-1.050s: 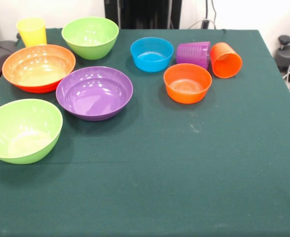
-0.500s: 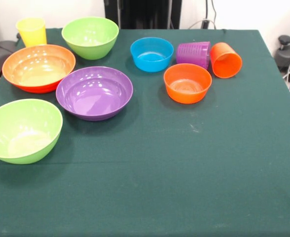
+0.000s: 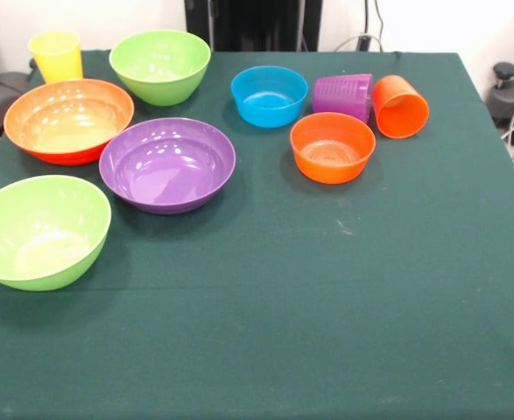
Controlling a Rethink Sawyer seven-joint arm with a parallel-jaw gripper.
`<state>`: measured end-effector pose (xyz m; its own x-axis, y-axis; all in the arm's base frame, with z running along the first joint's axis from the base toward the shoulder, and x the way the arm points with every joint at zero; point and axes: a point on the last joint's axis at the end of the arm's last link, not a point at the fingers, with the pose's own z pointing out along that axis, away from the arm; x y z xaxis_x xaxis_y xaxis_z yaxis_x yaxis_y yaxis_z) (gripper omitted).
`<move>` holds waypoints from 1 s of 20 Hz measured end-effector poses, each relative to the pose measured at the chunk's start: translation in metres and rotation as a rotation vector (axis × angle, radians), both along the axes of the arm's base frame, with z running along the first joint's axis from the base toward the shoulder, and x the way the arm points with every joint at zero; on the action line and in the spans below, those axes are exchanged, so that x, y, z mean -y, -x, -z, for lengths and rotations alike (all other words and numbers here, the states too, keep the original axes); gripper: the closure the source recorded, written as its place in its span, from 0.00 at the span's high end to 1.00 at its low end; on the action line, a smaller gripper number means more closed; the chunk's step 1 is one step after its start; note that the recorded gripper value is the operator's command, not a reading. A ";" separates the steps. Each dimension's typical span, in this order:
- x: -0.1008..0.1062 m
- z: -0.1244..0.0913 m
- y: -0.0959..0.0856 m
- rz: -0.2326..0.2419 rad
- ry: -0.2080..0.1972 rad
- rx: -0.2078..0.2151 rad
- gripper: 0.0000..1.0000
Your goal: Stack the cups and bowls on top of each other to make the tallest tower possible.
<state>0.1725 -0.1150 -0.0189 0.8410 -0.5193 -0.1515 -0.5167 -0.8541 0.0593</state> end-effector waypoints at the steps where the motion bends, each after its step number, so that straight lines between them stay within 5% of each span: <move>1: 0.000 0.000 0.000 0.007 0.001 -0.001 1.00; 10: -0.001 0.004 0.000 0.110 0.014 -0.007 1.00; 17: -0.005 0.007 -0.004 0.256 0.037 -0.006 1.00; 20: -0.009 0.008 -0.006 0.356 0.051 -0.008 1.00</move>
<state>0.1783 -0.1062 -0.0268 0.6051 -0.7864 -0.1241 -0.7805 -0.6167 0.1024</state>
